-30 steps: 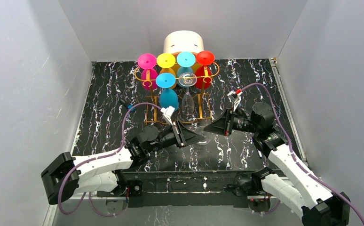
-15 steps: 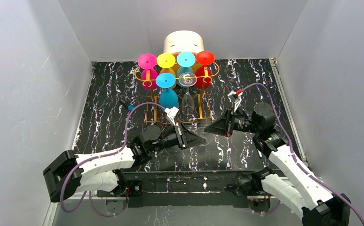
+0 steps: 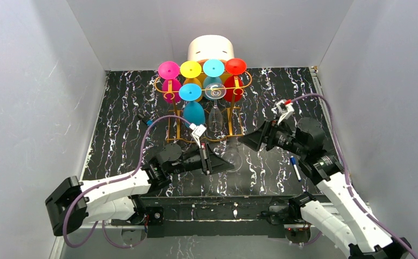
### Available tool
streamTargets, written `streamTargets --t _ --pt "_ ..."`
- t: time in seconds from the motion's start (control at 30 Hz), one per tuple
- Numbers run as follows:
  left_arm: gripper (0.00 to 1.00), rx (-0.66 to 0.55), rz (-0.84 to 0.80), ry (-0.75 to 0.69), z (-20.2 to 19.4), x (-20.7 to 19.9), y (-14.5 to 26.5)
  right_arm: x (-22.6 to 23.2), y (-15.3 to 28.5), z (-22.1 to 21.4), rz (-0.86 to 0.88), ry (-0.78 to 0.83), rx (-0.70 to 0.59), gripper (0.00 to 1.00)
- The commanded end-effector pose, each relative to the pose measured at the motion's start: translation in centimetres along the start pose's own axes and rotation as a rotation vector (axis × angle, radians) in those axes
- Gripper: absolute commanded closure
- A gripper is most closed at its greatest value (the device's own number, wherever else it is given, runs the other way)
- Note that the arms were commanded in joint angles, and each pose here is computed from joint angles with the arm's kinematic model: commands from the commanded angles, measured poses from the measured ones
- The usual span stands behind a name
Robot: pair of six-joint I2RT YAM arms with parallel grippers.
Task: Take the wine glass off the wine glass rack
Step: Place the wine glass at the center of the board.
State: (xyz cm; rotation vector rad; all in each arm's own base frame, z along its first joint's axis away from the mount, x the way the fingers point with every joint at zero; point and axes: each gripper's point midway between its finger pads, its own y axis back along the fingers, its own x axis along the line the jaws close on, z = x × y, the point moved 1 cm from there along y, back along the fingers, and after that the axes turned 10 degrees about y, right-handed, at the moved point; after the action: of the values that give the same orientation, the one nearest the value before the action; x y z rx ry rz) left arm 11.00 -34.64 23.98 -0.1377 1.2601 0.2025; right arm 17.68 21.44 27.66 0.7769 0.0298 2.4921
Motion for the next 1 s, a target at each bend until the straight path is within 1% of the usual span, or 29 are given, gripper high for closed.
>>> streamTargets --t 0.0,0.03,0.07,0.13,0.3,0.43,0.53,0.57,0.63,0.73,0.8,0.87,0.9,0.97 --pt "1.0 0.018 -0.021 -0.172 -0.1 -1.3 1.4 -6.0 1.8 0.6 -0.422 -0.081 -0.058 0.05" --pt "1.0 0.024 -0.008 -0.204 -0.1 -1.1 1.7 -7.1 2.0 0.0 -0.489 -0.122 -0.048 0.05" --pt "1.0 0.033 0.013 -0.224 -0.3 -0.7 2.0 -8.2 2.2 -0.6 -0.544 -0.16 -0.04 0.02" --pt "1.0 0.037 0.026 -0.26 -0.3 -0.5 2.3 -9.2 2.0 -1.6 -0.585 -0.208 -0.021 0.01" --pt "1.0 0.093 0.026 -0.313 -0.8 -0.9 2.4 -8.6 0.6 -2.4 -0.497 -0.284 -0.009 0.01" --pt "1.0 0.153 0.021 -0.331 -1.5 -1.0 2.5 -9.2 0.6 -3.2 -0.537 -0.417 -0.026 0.01" --pt "1.0 0.137 -0.003 -0.311 -1.6 -1.2 2.7 -9.5 0.7 -3.7 -0.55 -0.491 -0.06 0.01" --pt "1.0 0.128 -0.021 -0.3 -1.7 -1.4 2.8 -9.5 0.8 -3.7 -0.553 -0.493 -0.068 0.01" --pt "1.0 0.113 -0.057 -0.259 -1.6 -2.3 3.0 -8.5 1.0 -2.7 -0.5 -0.459 -0.092 0.01" --pt "1.0 0.09 -0.004 -0.209 -0.8 -3.3 3.1 -8.1 1.0 -1.4 -0.484 -0.647 -0.164 0.01" --pt "1.0 0.092 0.021 -0.248 -0.4 -3.9 3.4 -8.1 0.6 -0.7 -0.465 -0.739 -0.169 0.01" --pt "1.0 0.06 -0.002 -0.285 0.2 -4.7 3.5 -8.4 0.2 -0.3 -0.462 -0.755 -0.159 0.01" --pt "1.0 0.034 -0.017 -0.282 0.5 -5.1 3.5 -8.3 0.0 0.1 -0.443 -0.732 -0.163 0.01" --pt "1.0 0.025 -0.062 -0.328 0.7 -5.9 3.6 -7.7 -0.4 1.3 -0.377 -0.658 -0.19 0.01"
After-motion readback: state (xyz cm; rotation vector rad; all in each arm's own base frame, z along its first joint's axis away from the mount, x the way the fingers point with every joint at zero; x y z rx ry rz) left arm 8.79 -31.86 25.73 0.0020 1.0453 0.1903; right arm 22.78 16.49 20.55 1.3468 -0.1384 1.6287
